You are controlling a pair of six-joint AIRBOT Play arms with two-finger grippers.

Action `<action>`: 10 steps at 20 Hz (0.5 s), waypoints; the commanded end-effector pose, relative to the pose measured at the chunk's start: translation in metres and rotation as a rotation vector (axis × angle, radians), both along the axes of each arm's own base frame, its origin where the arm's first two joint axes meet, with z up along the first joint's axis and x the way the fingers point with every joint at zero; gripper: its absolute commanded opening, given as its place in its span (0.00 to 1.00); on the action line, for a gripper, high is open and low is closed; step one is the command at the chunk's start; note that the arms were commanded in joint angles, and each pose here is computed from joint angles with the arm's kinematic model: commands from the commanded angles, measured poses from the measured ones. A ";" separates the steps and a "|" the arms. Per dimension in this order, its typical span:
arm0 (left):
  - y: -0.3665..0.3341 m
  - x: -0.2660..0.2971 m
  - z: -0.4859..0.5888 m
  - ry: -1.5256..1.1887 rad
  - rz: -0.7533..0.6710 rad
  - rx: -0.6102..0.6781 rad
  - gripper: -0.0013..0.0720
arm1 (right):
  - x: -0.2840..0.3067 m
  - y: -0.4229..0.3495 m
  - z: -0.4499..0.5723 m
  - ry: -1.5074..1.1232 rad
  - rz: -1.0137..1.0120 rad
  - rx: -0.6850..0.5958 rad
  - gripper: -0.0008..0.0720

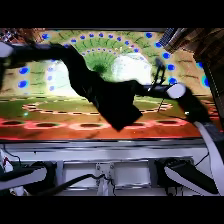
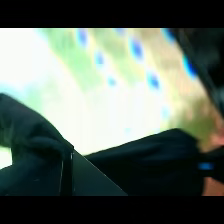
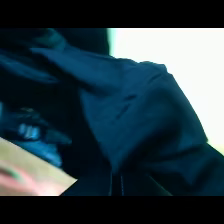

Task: Fold the clothes and pants, and hang the long-sleeved shirts on hangers.

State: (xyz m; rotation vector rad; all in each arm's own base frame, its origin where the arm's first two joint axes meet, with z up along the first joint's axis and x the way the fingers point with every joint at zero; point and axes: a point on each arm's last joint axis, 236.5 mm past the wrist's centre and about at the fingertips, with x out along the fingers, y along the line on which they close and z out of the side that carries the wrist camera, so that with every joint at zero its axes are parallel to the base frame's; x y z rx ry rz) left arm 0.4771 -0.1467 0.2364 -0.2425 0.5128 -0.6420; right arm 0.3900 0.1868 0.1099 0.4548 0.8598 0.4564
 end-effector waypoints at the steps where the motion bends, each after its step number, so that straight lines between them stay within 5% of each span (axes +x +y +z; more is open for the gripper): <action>1: 0.051 -0.045 0.130 -0.341 0.182 0.003 0.02 | -0.001 -0.022 0.144 -0.376 -0.013 -0.074 0.06; 10: 0.081 -0.253 0.287 -0.904 0.380 0.240 0.02 | -0.126 -0.047 0.334 -0.789 0.000 -0.053 0.06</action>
